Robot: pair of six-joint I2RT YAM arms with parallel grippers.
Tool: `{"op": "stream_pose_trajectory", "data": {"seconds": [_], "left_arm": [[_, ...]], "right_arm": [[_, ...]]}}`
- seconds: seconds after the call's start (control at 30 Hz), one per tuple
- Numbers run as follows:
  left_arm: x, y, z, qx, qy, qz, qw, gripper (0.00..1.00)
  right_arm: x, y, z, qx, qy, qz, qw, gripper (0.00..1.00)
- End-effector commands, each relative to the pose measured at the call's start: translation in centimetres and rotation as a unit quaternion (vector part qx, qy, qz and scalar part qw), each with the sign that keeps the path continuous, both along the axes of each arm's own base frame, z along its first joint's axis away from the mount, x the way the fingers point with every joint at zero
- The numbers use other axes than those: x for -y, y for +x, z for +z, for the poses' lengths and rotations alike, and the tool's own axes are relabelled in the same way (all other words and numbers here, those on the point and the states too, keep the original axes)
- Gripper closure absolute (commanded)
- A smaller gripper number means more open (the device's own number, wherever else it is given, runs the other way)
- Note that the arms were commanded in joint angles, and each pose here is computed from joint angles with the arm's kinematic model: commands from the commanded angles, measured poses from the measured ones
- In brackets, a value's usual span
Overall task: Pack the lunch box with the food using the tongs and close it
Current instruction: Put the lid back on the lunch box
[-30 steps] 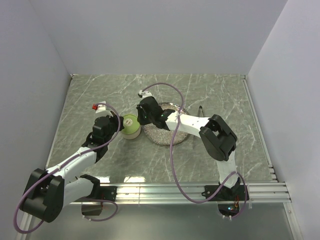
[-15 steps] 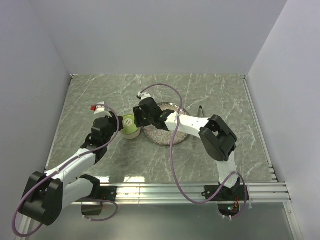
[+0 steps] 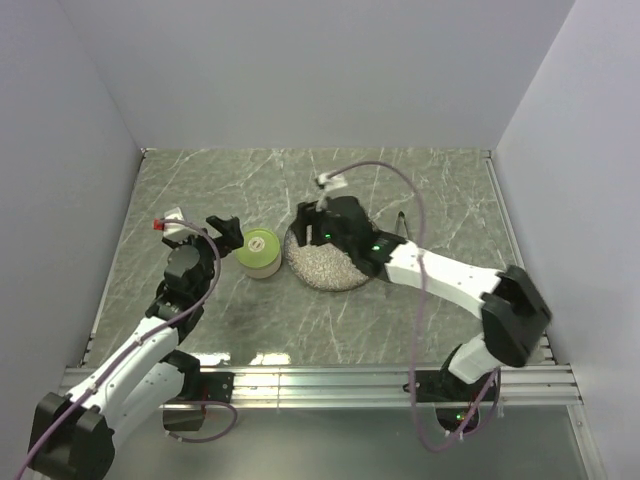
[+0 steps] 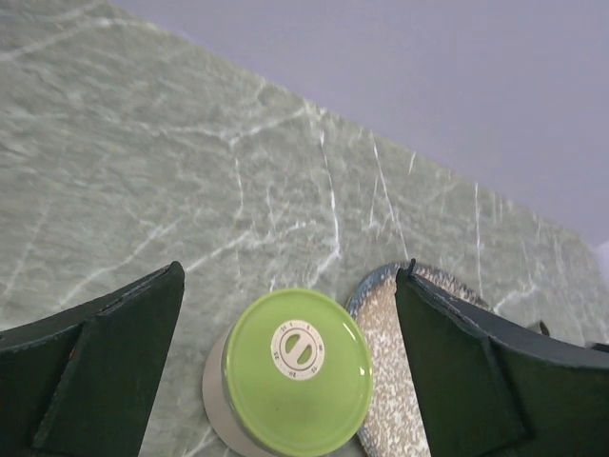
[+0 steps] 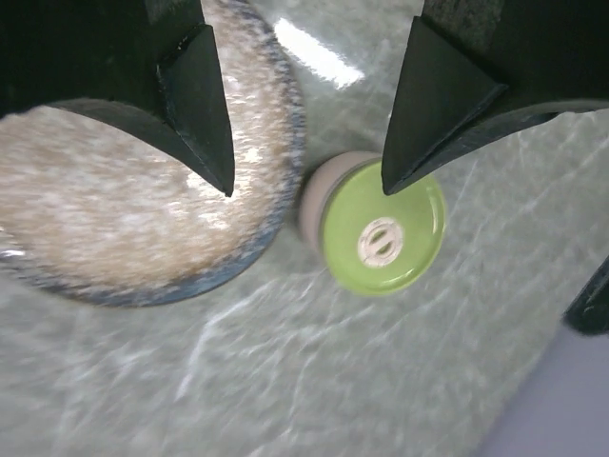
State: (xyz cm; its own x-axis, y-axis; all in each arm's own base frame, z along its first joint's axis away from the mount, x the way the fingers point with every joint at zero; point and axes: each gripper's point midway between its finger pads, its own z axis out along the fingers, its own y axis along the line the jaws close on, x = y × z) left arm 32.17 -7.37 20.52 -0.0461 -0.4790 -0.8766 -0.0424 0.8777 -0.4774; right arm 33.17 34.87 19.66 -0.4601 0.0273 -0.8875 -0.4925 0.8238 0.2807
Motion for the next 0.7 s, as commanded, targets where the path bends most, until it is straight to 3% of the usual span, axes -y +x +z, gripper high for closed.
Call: {"op": "stream_pose_trajectory", "data": {"seconds": [0.0,0.07,0.13,0.17,0.2,0.37,0.53,0.67], "left_arm": [[-1.7,-0.7,1.7,0.019,-0.006,0.039,0.999,0.01],[-1.8,-1.0,2.2,0.024,-0.004,0.039,0.999,0.01],[-1.9,-1.3,2.9,0.027,-0.001,0.036,0.999,0.01],[-1.8,-1.4,3.1,0.028,0.001,0.032,0.999,0.01],[-1.9,-1.6,3.6,0.032,0.000,0.032,0.999,0.01],[-2.6,-2.4,4.5,0.038,-0.006,0.044,0.998,0.01],[-3.5,-3.1,5.1,0.048,-0.014,0.062,0.997,0.01],[-3.9,-3.5,5.3,0.059,-0.019,0.069,0.996,0.01]], "right_arm": [[5.9,1.3,3.3,0.069,0.037,-0.075,0.994,0.30],[9.1,0.9,5.8,0.105,0.070,-0.105,0.986,0.29],[13.2,0.5,4.3,0.110,0.064,-0.148,0.981,0.29],[15.5,-0.2,6.3,0.139,0.083,-0.179,0.971,0.29],[17.8,-0.5,4.6,0.136,0.071,-0.209,0.966,0.28],[26.6,-4.5,5.7,0.185,0.090,-0.333,0.920,0.25],[28.8,-7.5,7.6,0.221,0.153,-0.342,0.901,0.23],[29.2,-7.7,7.6,0.221,0.155,-0.348,0.898,0.23]]}}
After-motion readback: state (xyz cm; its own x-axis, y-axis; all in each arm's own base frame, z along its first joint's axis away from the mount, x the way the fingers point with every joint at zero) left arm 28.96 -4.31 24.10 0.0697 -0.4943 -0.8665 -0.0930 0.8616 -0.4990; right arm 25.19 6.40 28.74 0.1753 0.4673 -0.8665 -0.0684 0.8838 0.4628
